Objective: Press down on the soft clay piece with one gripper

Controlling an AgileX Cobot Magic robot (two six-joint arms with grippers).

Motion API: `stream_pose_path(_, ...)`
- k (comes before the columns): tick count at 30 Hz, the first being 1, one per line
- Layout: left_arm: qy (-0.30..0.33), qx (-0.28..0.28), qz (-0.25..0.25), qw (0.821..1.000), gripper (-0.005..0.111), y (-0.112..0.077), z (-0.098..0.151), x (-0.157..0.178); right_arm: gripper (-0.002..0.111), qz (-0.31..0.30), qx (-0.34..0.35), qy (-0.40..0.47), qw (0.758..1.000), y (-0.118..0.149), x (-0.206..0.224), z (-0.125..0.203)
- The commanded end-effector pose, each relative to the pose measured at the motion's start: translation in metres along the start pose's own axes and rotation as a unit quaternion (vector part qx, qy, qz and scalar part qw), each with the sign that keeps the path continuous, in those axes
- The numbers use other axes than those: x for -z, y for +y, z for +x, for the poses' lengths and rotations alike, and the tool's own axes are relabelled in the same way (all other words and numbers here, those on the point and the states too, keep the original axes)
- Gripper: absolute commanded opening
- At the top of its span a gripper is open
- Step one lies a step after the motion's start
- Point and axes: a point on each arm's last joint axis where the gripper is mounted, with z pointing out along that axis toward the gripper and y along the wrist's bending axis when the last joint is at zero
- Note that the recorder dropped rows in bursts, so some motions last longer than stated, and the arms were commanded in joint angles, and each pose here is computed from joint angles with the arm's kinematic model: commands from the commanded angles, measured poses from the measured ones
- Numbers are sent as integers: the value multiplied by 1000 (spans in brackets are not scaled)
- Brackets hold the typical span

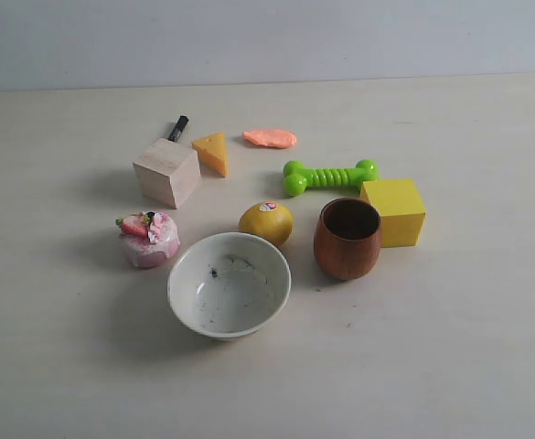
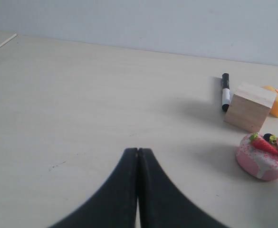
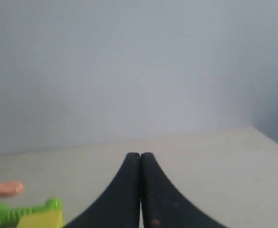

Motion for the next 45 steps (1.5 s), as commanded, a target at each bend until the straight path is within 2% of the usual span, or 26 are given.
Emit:
stream_pose_path(1,-6,4,1,1000,0,0,-1,0,0,-8,2,-127,992,2,3,-22)
stream_pose_path(2,-6,4,1,1000,0,0,-1,0,0,-10,2,-154,988,2,5,-27)
stream_pose_path(6,-6,4,1,1000,0,0,-1,0,0,-12,2,-176,984,2,6,-30)
stream_pose_path(10,-6,4,1,1000,0,0,-1,0,0,-17,3,-244,970,3,11,-42)
stream_pose_path(13,-6,4,1,1000,0,0,-1,0,0,-16,0,-244,970,3,12,-48)
stream_pose_path(17,-6,4,1,1000,0,0,-1,0,0,-16,-43,-186,982,4,14,-80)
stream_pose_path(20,-6,4,1,1000,0,0,-1,0,0,-10,-56,-108,993,6,5,-115)
stream_pose_path(25,-6,4,1,1000,0,0,-1,0,0,-6,15,7,1000,11,-28,-168)
stream_pose_path(27,-6,4,1,1000,0,0,-1,0,0,-34,36,43,998,17,-50,-183)
stream_pose_path(31,-6,4,1,1000,0,0,-1,0,0,-167,26,105,980,42,-102,-197)
stream_pose_path(34,-6,4,1,1000,0,0,-1,0,0,-235,2,128,964,53,-126,-196)
stream_pose_path(40,-6,4,1,1000,0,0,-1,0,0,-299,-33,203,932,69,-179,-188)
stream_pose_path(45,-6,4,1,1000,0,0,-1,0,0,-319,4,255,913,96,-213,-179)
